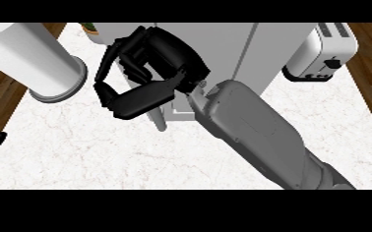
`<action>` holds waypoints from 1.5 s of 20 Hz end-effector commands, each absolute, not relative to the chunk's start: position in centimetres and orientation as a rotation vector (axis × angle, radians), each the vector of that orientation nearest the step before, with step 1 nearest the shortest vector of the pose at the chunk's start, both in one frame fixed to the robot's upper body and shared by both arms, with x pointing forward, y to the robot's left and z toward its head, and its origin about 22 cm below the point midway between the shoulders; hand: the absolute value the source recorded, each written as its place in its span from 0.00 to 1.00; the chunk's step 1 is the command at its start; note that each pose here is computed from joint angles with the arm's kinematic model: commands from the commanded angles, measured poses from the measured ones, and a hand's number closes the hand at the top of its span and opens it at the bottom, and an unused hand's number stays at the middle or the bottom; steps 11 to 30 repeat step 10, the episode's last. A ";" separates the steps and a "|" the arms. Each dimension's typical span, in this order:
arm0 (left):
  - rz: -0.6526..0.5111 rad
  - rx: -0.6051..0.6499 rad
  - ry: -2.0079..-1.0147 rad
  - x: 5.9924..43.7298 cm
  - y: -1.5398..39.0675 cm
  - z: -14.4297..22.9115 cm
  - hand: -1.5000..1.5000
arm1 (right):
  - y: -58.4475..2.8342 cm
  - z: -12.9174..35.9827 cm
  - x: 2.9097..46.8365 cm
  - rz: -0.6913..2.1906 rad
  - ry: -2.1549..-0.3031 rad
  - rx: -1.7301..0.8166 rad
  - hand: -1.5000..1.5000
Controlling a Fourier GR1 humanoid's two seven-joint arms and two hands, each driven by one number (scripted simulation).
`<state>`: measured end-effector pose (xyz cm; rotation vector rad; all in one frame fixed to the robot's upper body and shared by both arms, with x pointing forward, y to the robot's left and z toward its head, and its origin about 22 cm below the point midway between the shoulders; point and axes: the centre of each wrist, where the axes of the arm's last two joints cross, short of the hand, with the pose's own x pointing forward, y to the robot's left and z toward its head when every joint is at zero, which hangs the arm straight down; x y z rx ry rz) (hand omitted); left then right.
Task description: Pick up the bottled water, place it into the cabinet and close the cabinet
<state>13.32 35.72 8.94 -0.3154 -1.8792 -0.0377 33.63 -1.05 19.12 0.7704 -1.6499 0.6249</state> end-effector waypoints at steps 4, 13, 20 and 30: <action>-0.049 -0.313 -1.880 13.9 35.6 9.2 0.00 | -7.8 19.4 39.0 0.418 -1.744 0.468 0.00; -0.061 -0.345 -1.881 14.3 34.5 9.4 0.00 | -7.8 19.3 39.8 0.407 -1.744 0.471 0.00; -0.061 -0.345 -1.881 14.3 34.5 9.4 0.00 | -7.8 19.3 39.8 0.407 -1.744 0.471 0.00; -0.061 -0.345 -1.881 14.3 34.5 9.4 0.00 | -7.8 19.3 39.8 0.407 -1.744 0.471 0.00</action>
